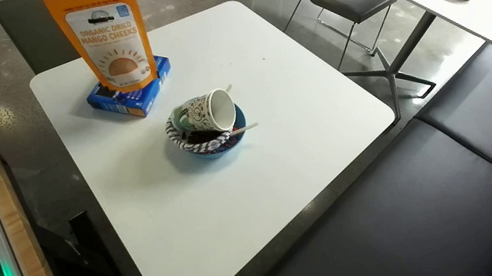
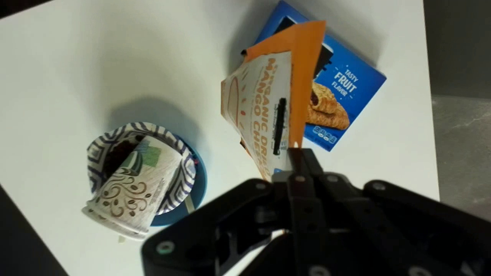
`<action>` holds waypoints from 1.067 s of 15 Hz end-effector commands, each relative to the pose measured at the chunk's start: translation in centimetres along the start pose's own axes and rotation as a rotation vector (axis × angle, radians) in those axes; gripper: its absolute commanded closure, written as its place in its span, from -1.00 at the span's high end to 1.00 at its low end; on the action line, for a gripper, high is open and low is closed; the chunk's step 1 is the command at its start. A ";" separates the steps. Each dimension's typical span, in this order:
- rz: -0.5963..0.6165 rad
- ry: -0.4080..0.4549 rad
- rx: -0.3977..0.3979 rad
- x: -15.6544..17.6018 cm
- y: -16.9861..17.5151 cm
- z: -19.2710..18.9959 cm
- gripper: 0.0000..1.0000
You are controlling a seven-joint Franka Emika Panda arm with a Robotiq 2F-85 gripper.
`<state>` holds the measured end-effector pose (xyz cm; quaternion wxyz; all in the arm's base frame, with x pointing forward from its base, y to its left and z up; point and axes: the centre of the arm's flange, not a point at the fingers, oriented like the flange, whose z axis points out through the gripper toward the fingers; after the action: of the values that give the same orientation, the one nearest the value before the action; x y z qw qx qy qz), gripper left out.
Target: Lay down the package on the box
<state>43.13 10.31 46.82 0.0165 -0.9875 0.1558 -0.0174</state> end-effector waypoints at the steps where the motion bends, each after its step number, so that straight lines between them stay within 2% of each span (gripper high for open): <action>1: 0.024 -0.051 -0.162 -0.8 0.2 -3.5 -1.00; 5: 0.066 -0.216 -0.333 -1.0 0.9 -2.8 -1.00; 8: 0.093 -0.329 -0.393 -1.4 2.4 -0.5 -1.00; 11: 0.111 -0.404 -0.396 -1.2 3.0 2.6 -1.00; 16: 0.113 -0.483 -0.397 0.0 2.0 7.6 -1.00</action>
<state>41.55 7.86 41.82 -0.1468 -0.9422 0.1962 0.2287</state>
